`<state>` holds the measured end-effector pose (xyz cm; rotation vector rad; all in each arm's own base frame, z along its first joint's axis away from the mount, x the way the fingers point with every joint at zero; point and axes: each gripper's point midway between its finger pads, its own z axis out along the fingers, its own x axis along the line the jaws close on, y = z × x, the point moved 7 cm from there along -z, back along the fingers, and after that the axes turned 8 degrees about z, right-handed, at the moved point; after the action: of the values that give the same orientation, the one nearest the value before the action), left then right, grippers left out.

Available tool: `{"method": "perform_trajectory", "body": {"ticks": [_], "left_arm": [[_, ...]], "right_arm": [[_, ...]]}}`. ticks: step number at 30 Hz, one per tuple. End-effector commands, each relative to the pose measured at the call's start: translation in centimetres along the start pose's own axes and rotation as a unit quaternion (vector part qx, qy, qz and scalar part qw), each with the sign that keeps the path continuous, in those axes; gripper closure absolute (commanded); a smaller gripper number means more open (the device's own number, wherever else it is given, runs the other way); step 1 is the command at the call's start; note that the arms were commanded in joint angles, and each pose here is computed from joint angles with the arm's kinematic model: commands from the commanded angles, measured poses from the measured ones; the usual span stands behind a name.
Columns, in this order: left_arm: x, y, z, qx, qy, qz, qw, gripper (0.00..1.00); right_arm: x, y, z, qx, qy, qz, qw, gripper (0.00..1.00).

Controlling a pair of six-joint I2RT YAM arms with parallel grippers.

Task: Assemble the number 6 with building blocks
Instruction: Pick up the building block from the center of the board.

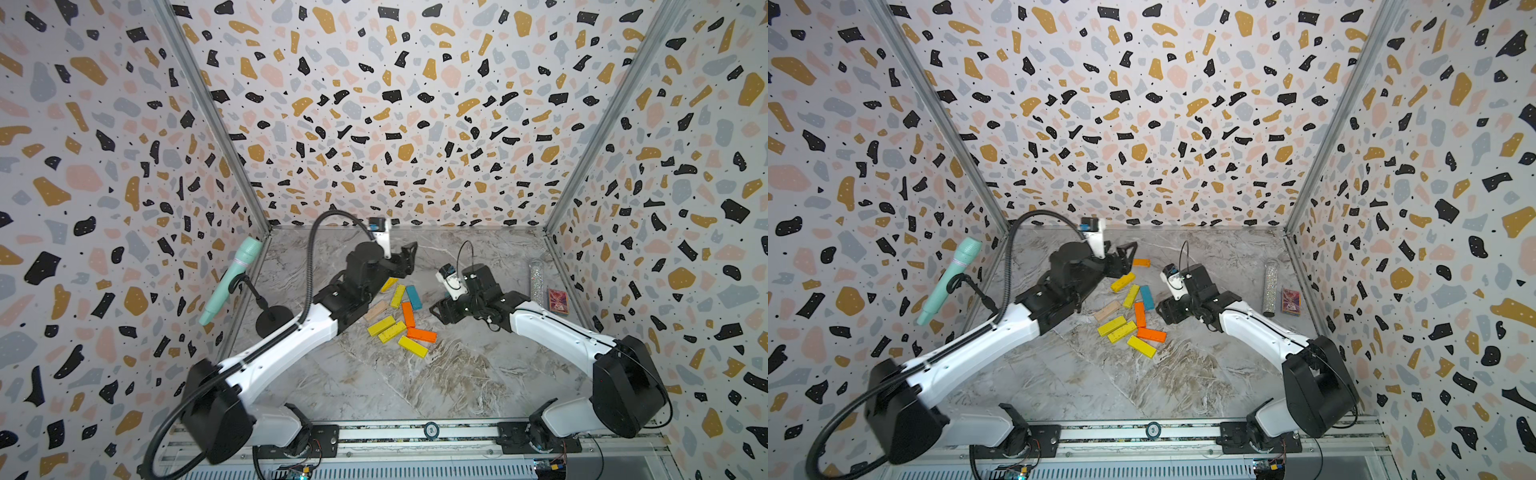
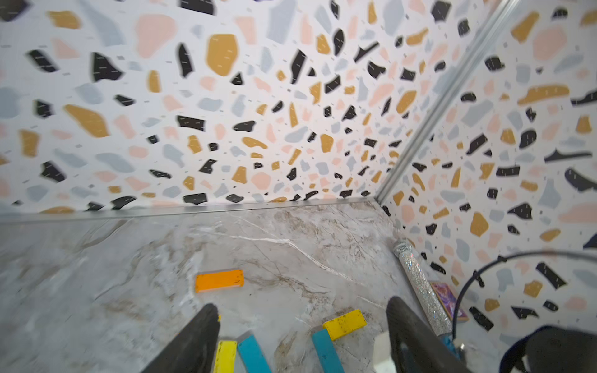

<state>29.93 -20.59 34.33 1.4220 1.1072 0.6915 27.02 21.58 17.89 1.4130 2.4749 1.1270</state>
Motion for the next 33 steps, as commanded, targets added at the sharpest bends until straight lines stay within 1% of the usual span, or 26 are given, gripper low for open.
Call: {"method": "perform_trajectory", "body": {"ticks": [1, 2, 5, 8, 12, 16, 19, 20, 24, 29, 33], "left_arm": [[3.4, -4.9, -2.4, 0.045, 0.059, -0.026, 0.997, 0.04], [4.2, -5.7, -3.4, 0.041, 0.066, -0.031, 0.996, 0.00], [5.8, -8.0, -5.4, 0.045, 0.085, -0.046, 0.994, 0.01], [6.8, -9.6, -6.5, 0.047, 0.093, -0.061, 0.993, 0.00], [7.6, -11.3, -7.4, 0.041, 0.098, -0.070, 0.992, 0.01], [8.1, -12.6, -7.3, 0.036, 0.105, -0.065, 0.992, 0.00], [8.2, -12.9, -7.0, 0.027, 0.104, -0.055, 0.993, 0.00], [8.1, -12.6, -6.8, 0.011, 0.102, -0.051, 0.993, 0.01], [8.4, -12.9, -6.4, -0.009, 0.111, -0.034, 0.993, 0.01], [8.5, -13.4, -5.7, -0.005, 0.113, -0.007, 0.994, 0.01], [8.5, -14.2, -5.4, 0.005, 0.112, 0.005, 0.994, 0.01]], "right_arm": [[0.9, -2.5, 1.3, 0.064, -0.034, -0.035, 0.997, 0.28], [1.2, -2.9, 1.9, 0.076, -0.042, -0.042, 0.995, 0.29], [1.5, -2.9, 3.3, 0.089, -0.062, -0.031, 0.994, 0.31], [1.2, -1.7, 4.3, 0.076, -0.086, 0.003, 0.993, 0.32], [0.9, -0.1, 6.2, 0.054, -0.103, 0.032, 0.993, 0.33], [0.3, 1.5, 8.3, 0.039, -0.110, 0.059, 0.991, 0.35], [0.1, 2.9, 9.7, 0.034, -0.104, 0.070, 0.992, 0.35], [-0.1, 3.3, 10.1, 0.034, -0.105, 0.072, 0.991, 0.36], [-0.8, 4.6, 11.5, 0.030, -0.111, 0.083, 0.990, 0.38], [-2.4, 5.3, 12.6, 0.030, -0.126, 0.106, 0.986, 0.39], [-2.5, 5.6, 13.1, 0.030, -0.130, 0.101, 0.986, 0.40]]}}
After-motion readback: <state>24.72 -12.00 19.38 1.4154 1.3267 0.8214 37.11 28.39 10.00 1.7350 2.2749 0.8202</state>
